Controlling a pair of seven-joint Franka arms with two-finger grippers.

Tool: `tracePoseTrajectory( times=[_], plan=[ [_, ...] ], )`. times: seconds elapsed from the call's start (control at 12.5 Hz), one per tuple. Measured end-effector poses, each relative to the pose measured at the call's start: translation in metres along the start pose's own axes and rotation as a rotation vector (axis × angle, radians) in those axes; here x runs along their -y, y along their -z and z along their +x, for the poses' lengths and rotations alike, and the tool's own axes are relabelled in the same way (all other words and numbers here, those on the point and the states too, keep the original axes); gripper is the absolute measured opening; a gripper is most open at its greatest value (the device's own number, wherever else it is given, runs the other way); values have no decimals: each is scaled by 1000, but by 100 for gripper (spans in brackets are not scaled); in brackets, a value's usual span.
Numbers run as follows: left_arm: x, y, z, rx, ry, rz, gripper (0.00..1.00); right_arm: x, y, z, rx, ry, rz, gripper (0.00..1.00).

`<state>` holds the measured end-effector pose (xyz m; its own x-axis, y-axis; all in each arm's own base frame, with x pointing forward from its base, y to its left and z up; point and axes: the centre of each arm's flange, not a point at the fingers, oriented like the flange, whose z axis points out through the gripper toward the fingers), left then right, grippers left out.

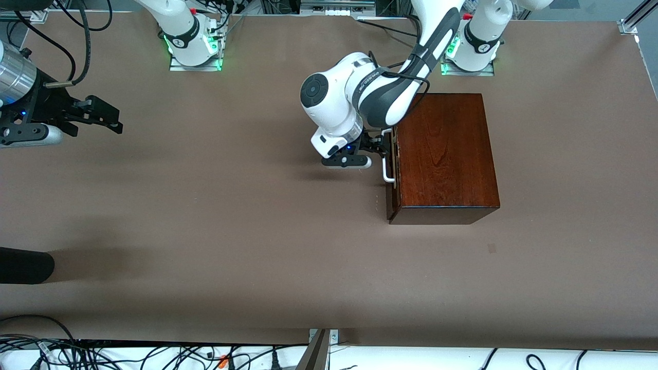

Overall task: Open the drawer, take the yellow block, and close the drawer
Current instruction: 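Grasp the white drawer handle with the left gripper, then pull the drawer open by its handle with the left gripper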

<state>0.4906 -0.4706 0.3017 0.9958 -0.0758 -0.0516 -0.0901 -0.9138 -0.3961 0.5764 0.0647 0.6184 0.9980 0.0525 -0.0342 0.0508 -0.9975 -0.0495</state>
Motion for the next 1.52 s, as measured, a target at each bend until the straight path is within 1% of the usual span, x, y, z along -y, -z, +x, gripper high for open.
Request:
tracePoseTrajectory(
  times=[0.32, 0.64, 0.88, 1.04, 1.12, 1.28, 1.52],
  plan=[
    [-3, -15, 3, -18, 18, 47, 100, 0, 0, 0, 0, 0, 0, 100],
    [-12, -30, 0, -5, 45, 65, 100, 0, 0, 0, 0, 0, 0, 100],
    [-13, -31, 0, -6, 55, 65, 100, 0, 0, 0, 1, 0, 0, 100],
    [-13, -30, 1, 10, 69, 44, 100, 0, 0, 0, 1, 0, 0, 100],
    [-12, -27, 3, 22, 83, 20, 100, 0, 0, 0, 1, 0, 0, 100],
    [-15, -19, 6, 53, 109, -53, 100, 0, 0, 0, 1, 0, 0, 100],
    [-16, -12, 10, 72, 133, -120, 100, 0, 0, 0, 2, 0, 0, 100]
  ],
)
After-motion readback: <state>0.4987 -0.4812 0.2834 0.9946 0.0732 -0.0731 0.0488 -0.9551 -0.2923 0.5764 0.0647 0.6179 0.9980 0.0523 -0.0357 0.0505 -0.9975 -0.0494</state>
